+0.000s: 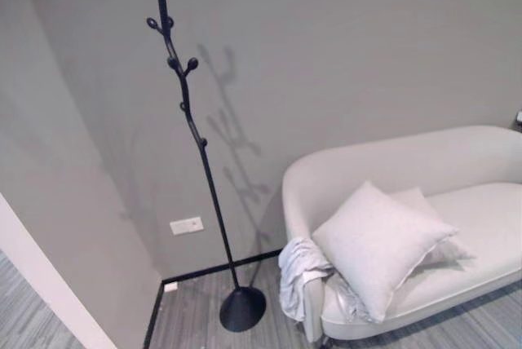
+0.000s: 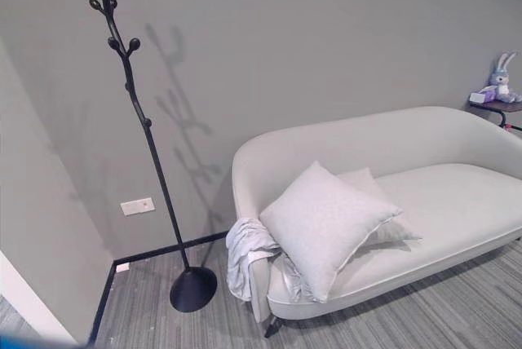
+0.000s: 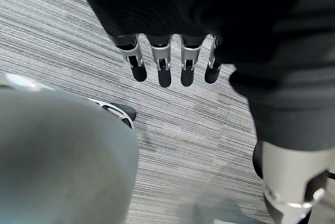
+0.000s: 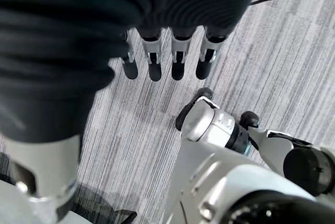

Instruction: Hang the clothes on the sofa on the clothes rack.

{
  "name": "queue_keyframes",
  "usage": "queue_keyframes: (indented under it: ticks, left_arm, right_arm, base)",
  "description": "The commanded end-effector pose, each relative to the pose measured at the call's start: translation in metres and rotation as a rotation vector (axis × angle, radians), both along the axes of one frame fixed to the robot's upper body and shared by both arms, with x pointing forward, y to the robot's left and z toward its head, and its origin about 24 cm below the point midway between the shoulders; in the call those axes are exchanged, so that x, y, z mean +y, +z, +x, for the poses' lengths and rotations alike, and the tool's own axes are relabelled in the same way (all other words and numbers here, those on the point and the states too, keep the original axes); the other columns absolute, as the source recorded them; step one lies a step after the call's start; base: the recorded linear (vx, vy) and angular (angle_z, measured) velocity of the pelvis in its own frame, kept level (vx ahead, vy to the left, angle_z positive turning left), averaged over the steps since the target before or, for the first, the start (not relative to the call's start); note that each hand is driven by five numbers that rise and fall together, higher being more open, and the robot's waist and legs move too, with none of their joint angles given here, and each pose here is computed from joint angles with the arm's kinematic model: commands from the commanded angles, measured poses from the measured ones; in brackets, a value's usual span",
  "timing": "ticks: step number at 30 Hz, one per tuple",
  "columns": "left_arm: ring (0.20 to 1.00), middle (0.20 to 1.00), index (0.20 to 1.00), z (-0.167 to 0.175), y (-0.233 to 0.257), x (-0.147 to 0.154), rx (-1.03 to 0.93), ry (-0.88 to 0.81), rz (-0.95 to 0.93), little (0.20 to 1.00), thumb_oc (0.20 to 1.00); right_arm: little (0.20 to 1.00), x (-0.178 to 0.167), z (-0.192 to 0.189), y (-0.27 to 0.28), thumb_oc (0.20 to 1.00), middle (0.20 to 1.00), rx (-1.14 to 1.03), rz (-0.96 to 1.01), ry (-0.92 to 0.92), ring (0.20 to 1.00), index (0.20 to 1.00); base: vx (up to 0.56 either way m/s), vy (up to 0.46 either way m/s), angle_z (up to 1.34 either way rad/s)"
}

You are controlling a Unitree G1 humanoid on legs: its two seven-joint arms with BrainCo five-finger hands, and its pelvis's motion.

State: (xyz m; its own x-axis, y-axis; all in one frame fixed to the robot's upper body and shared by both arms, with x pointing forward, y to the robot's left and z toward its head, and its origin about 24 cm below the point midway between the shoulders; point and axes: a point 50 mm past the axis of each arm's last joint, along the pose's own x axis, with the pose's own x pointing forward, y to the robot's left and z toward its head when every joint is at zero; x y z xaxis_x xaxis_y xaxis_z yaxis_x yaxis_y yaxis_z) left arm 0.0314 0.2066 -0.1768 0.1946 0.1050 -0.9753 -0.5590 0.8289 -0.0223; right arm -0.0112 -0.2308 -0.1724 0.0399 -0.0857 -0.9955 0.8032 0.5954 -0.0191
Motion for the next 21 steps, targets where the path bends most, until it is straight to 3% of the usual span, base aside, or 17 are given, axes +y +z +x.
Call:
queue_keyframes:
  ticks: [1, 21]
  left_arm:
    - [1.0, 1.0, 1.0, 0.017, -0.0002, -0.0119, -0.041, -0.021, -0.038, 1.0, 1.0]
    - [1.0, 1.0, 1.0, 0.015, -0.0002, -0.0097, -0.017, -0.084, -0.024, 1.0, 1.0]
  right_arm:
    - [1.0, 0.0126, 0.0134, -0.002, 1.0, 1.0, -0.001, 0.037, 0.066, 1.0, 1.0]
    - [1.0, 0.0128, 0.0145, -0.0022, 1.0, 1.0, 0.006, 0.033, 0.141, 1.0, 1.0]
  base:
    - [0.0, 0.0, 0.0]
    - [0.0, 0.0, 0.0]
